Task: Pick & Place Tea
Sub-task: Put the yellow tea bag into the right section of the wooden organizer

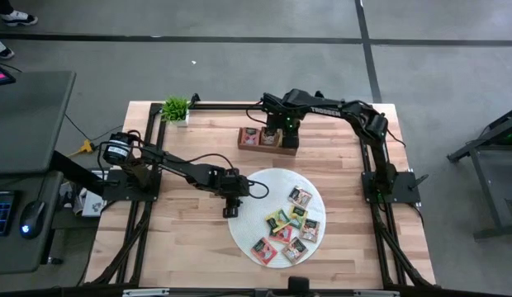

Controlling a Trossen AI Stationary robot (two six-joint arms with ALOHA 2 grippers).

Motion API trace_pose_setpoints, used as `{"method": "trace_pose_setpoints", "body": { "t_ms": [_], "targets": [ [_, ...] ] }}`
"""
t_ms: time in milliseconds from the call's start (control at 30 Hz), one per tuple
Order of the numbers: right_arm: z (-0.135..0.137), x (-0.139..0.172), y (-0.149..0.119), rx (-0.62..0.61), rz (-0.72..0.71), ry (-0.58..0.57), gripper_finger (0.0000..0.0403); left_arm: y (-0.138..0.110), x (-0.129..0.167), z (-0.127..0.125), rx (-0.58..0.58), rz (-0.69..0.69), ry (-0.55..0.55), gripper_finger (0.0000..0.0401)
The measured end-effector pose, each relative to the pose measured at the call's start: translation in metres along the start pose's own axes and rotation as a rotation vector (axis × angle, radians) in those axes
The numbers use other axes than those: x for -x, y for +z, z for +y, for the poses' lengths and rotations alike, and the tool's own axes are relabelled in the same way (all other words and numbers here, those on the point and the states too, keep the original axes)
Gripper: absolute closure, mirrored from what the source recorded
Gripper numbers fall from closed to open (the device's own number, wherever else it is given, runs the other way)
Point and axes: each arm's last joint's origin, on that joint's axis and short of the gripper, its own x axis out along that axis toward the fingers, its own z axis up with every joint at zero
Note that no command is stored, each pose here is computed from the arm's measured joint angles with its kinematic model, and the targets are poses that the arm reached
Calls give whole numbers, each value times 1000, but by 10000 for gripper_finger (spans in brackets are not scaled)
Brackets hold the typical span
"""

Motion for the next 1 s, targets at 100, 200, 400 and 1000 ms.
{"method": "trace_pose_setpoints", "body": {
  "t_ms": [100, 200, 400, 1000],
  "targets": [
    [3, 0, 1, 8, -8, 17, 335, 0, 0, 0, 0, 0, 0, 233],
    [9, 1, 3, 23, -8, 39, 317, 0, 0, 0, 0, 0, 0, 233],
    [18, 4, 5, 32, 10, 3, 286, 0, 0, 0, 0, 0, 4, 233],
    [42, 115, -41, -112, -316, 299, 265, 0, 0, -1, -9, 3, -22, 233]
  ]
}}
